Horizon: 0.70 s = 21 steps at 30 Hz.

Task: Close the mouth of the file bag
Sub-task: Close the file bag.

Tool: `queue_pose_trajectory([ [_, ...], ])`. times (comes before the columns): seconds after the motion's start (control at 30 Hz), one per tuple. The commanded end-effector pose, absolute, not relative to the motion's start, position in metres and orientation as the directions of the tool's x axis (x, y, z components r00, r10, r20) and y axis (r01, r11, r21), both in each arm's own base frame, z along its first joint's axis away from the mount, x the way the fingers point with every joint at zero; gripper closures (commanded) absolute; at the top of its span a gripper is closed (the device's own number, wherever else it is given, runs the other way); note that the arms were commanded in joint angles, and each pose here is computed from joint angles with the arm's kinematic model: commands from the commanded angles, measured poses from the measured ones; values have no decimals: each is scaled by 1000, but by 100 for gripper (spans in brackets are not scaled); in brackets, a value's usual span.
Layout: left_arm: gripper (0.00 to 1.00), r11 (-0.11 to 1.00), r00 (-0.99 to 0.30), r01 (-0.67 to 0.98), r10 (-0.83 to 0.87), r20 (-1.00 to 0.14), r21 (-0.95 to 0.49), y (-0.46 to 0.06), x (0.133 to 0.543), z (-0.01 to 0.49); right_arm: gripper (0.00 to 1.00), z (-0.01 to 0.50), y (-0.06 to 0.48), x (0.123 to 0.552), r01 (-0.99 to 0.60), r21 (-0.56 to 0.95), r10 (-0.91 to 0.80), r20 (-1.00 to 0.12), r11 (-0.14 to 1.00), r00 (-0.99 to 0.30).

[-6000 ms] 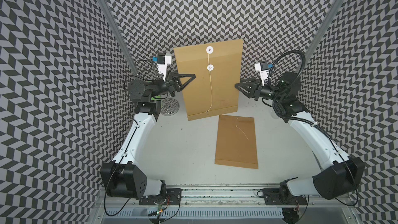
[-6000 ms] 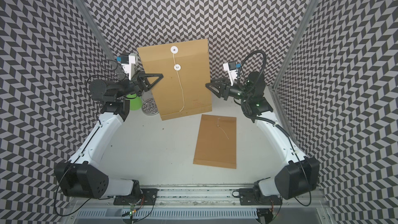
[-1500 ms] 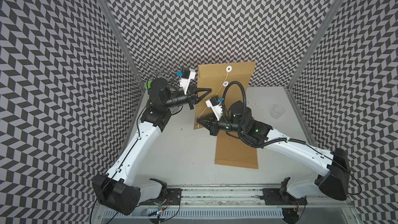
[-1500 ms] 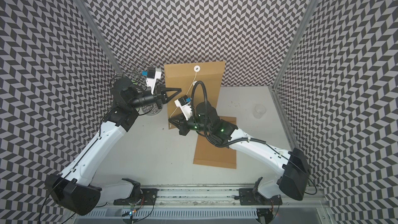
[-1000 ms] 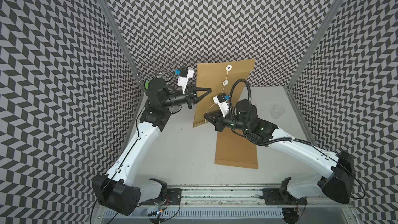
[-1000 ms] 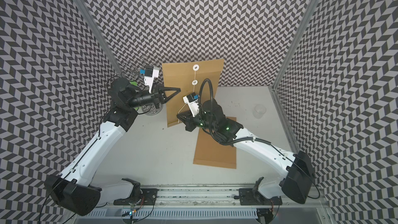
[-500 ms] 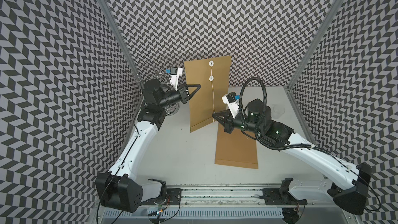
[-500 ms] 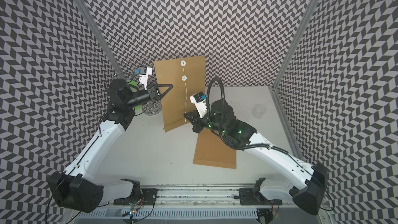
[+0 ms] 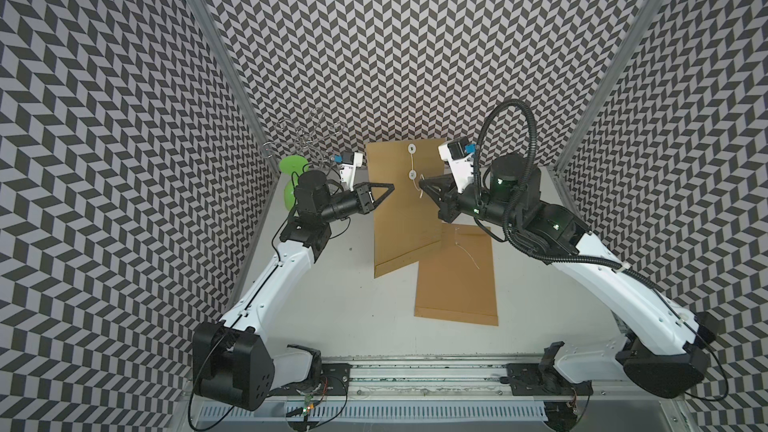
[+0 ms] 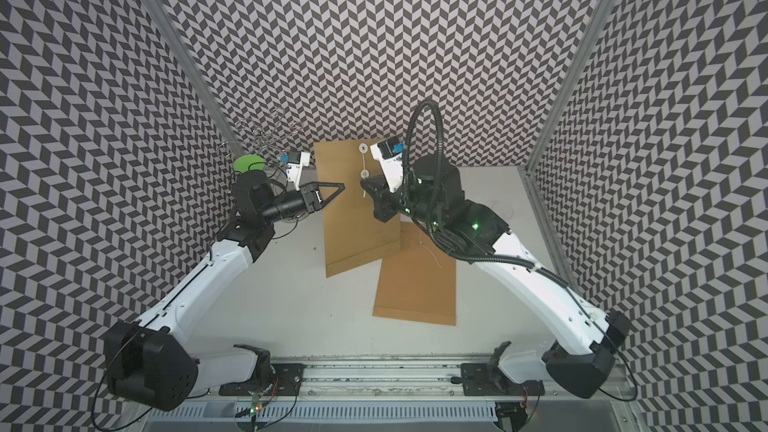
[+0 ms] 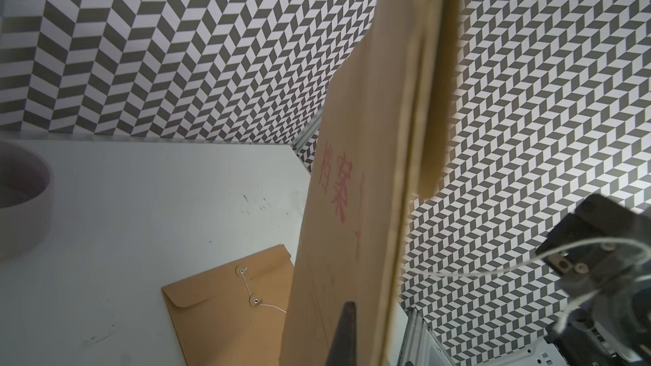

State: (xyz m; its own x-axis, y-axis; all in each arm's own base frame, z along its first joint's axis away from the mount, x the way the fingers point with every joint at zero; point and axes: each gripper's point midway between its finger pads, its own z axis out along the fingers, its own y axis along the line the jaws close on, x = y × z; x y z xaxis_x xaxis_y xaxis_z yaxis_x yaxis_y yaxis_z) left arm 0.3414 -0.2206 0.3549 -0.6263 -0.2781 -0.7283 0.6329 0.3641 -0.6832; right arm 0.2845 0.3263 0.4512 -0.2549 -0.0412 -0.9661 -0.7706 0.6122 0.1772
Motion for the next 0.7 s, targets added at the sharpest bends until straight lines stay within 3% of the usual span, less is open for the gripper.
queue_pose_trajectory([
  [0.0, 100, 342, -591, 666, -300, -749, -663, -228, 335, 368, 100, 451, 335, 290, -771, 132, -97, -965, 623, -244],
  [0.4, 100, 285, -610, 677, -298, -734, -678, -246, 322, 372, 100, 470, 397, 275, -847, 159, -89, -968, 507, -235],
  [0.67, 100, 263, -619, 683, -287, -731, -682, -252, 315, 371, 100, 495, 407, 286, -843, 129, -64, -980, 523, -189],
])
